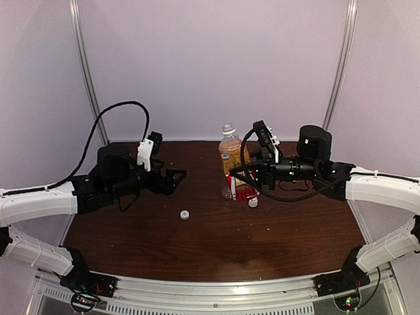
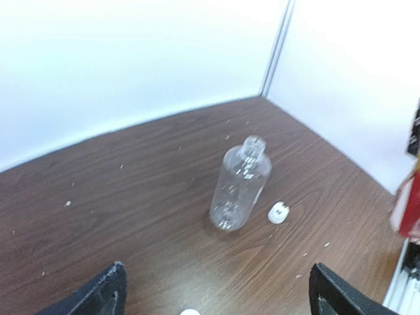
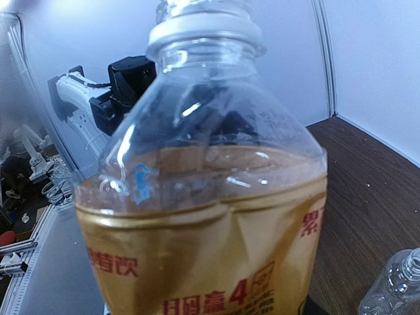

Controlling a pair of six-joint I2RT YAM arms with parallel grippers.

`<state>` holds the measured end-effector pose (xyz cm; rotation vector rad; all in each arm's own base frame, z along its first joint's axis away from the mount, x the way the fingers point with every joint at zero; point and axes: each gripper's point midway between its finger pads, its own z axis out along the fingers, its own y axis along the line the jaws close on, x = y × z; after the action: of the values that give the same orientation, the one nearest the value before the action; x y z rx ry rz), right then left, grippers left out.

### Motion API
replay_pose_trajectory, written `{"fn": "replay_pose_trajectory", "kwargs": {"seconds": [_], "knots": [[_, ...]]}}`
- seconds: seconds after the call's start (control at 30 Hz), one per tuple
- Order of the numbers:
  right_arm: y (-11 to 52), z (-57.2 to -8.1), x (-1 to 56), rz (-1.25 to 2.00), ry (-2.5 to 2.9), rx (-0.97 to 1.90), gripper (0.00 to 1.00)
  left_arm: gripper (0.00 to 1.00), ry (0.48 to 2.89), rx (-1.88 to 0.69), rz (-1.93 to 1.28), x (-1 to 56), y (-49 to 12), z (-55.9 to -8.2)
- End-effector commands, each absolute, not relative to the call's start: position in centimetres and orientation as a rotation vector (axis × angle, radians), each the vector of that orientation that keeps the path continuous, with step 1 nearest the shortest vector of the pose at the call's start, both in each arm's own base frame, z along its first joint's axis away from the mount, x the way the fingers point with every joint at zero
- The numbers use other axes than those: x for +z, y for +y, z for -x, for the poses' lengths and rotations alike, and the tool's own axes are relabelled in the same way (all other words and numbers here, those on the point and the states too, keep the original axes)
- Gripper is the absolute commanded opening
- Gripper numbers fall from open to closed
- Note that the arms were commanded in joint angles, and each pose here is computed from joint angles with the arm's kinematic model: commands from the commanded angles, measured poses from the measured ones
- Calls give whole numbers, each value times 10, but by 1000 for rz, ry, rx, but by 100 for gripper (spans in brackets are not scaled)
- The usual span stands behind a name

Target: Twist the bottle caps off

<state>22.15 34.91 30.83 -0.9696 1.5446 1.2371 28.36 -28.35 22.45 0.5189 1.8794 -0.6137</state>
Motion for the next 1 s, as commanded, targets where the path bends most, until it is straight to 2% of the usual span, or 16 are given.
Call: {"fn": "replay_pose_trajectory", "kwargs": {"seconds": [0.0, 0.2, 0.4, 0.53, 0.97], "knots": [[349, -213, 316, 1007, 1492, 1271, 49, 98, 1692, -828, -629, 302, -302, -258], [352, -208, 319, 1033, 1476, 1306, 49, 98, 1554, -1019, -759, 361, -319, -227], [358, -201, 320, 1071, 1468, 1340, 50, 98, 1469, -1145, -834, 396, -333, -211], [362, -197, 322, 1096, 1457, 1358, 51, 96, 1466, -1234, -901, 403, -350, -206], [381, -185, 318, 1173, 1436, 1409, 51, 82, 1454, -1375, -989, 410, -386, -211]]}}
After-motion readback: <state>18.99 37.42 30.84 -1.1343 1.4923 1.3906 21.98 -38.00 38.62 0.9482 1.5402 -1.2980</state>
